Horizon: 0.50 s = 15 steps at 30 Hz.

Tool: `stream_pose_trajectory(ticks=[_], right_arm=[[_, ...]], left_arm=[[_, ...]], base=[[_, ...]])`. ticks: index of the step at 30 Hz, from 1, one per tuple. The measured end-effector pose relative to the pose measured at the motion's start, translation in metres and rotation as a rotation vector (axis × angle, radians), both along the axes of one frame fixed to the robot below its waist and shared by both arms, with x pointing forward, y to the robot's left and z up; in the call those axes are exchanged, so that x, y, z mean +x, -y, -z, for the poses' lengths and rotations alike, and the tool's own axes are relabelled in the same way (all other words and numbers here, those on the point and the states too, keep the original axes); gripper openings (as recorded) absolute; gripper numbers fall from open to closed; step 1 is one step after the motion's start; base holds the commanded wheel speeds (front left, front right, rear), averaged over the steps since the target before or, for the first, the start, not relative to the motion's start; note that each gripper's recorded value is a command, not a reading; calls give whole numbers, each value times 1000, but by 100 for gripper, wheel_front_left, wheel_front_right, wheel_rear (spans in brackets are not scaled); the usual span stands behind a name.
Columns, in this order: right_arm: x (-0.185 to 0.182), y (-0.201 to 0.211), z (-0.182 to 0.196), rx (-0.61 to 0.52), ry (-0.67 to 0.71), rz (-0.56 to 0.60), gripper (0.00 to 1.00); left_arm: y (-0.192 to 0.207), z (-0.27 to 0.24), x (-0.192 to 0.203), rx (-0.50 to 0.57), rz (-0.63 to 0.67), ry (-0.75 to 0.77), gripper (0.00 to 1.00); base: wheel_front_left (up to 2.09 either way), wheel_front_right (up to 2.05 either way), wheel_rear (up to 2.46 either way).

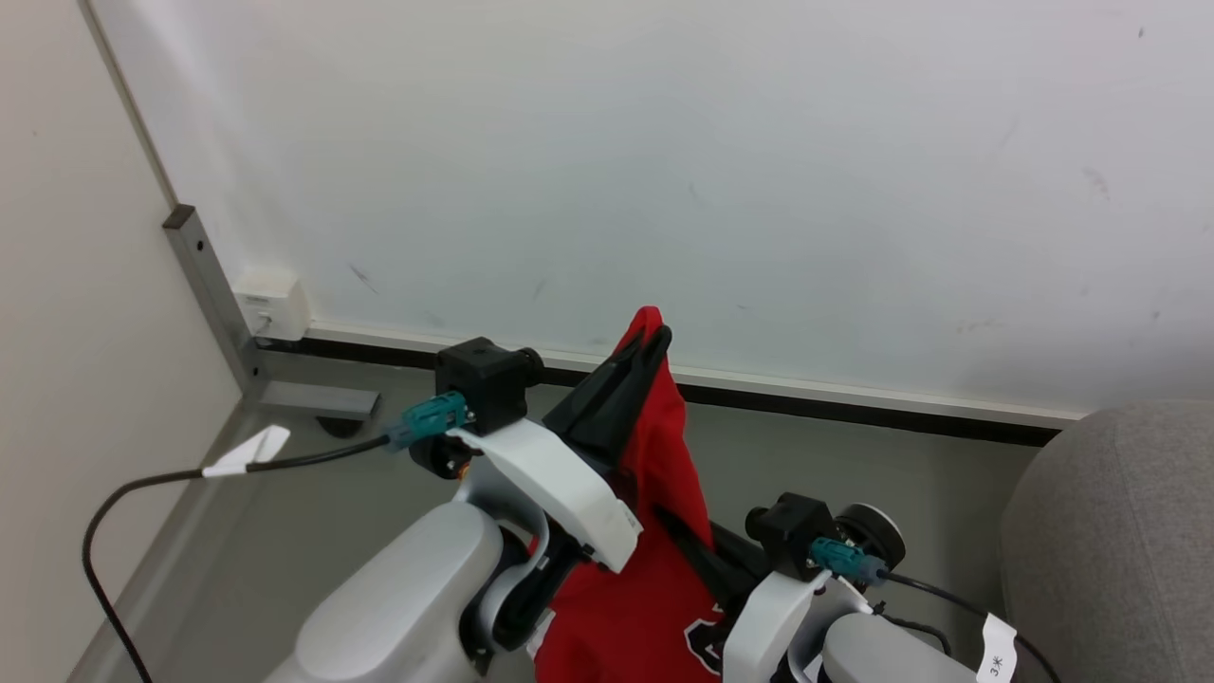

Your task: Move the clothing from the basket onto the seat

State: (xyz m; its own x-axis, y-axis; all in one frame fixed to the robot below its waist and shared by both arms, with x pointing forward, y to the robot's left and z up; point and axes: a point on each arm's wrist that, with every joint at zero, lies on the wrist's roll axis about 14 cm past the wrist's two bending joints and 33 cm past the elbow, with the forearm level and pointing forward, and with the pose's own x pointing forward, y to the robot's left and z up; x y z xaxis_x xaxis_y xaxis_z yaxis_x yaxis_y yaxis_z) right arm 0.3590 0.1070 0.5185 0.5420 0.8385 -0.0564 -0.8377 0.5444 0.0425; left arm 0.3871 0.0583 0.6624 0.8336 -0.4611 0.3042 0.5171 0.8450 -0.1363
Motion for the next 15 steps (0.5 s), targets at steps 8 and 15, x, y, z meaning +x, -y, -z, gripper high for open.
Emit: stream_pose_trajectory(ticks=[8,15], right_arm=[[14,9,-24,57,47,50,0],[24,21,-29,69,63,98,0]], left_arm=[[-2,4,5,3,-19,-11,100],[4,16,4,23,1,-54,100]], base=[[0,0,0],[0,0,0]])
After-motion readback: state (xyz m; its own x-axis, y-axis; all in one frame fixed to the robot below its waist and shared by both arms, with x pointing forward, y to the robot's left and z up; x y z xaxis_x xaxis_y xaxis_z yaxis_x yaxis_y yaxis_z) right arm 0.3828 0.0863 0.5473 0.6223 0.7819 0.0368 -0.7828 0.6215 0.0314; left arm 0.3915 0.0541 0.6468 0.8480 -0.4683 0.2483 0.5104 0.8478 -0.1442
